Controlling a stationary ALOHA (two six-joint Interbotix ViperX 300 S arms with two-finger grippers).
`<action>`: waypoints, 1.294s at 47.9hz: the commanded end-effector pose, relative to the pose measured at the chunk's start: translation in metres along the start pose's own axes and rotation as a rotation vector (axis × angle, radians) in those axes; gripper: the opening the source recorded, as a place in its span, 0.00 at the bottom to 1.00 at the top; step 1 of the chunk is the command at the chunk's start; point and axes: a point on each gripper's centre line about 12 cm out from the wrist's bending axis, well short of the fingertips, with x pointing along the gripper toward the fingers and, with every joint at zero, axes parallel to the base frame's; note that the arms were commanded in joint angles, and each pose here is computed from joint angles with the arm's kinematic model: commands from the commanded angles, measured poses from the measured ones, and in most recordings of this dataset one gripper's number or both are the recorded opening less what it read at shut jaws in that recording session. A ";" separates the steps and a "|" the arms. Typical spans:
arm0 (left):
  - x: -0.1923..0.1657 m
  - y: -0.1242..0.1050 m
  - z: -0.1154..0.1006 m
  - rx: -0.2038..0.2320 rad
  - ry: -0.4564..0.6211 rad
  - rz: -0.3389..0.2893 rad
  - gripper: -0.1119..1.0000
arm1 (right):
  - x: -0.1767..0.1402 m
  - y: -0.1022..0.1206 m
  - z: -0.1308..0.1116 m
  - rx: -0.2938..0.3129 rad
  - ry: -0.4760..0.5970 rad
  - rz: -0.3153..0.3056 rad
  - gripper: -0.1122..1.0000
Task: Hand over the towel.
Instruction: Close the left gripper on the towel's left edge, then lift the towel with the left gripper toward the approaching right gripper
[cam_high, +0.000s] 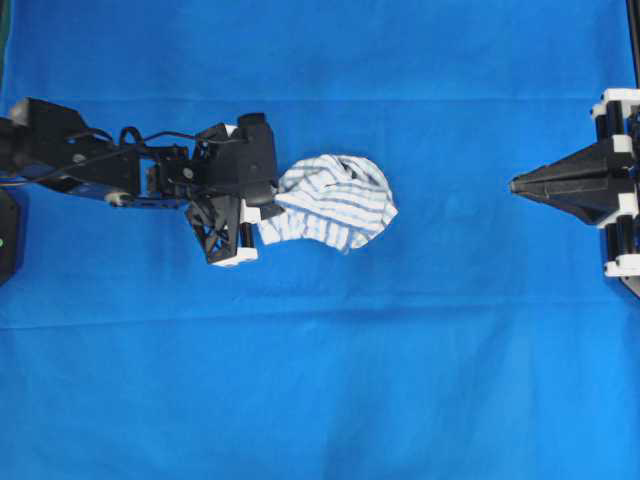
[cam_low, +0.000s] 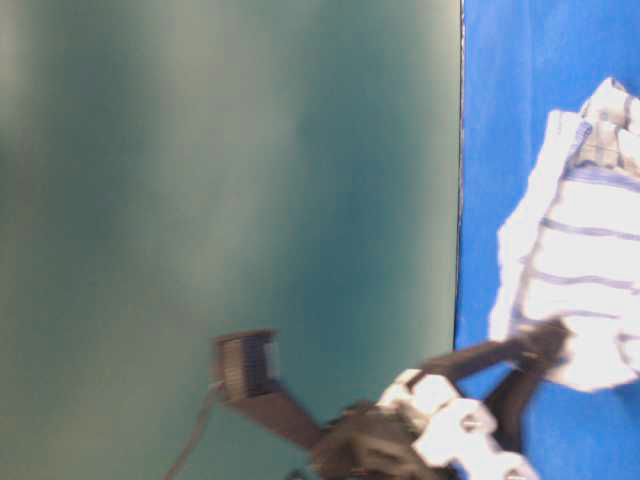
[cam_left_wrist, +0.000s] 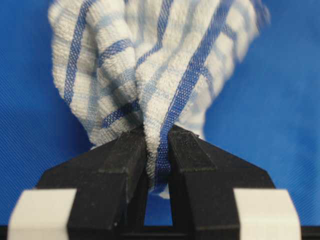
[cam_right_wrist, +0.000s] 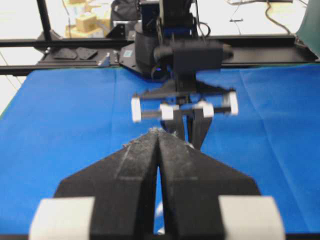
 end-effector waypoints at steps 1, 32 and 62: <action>-0.027 -0.002 0.037 0.000 -0.129 -0.005 0.15 | 0.002 0.000 0.003 0.003 -0.005 -0.002 0.10; -0.164 -0.020 0.112 0.029 -0.742 -0.063 0.15 | 0.008 -0.001 -0.005 0.003 0.006 -0.003 0.10; -0.160 -0.023 0.113 0.030 -0.740 -0.070 0.15 | 0.016 -0.001 -0.002 0.014 -0.038 -0.007 0.11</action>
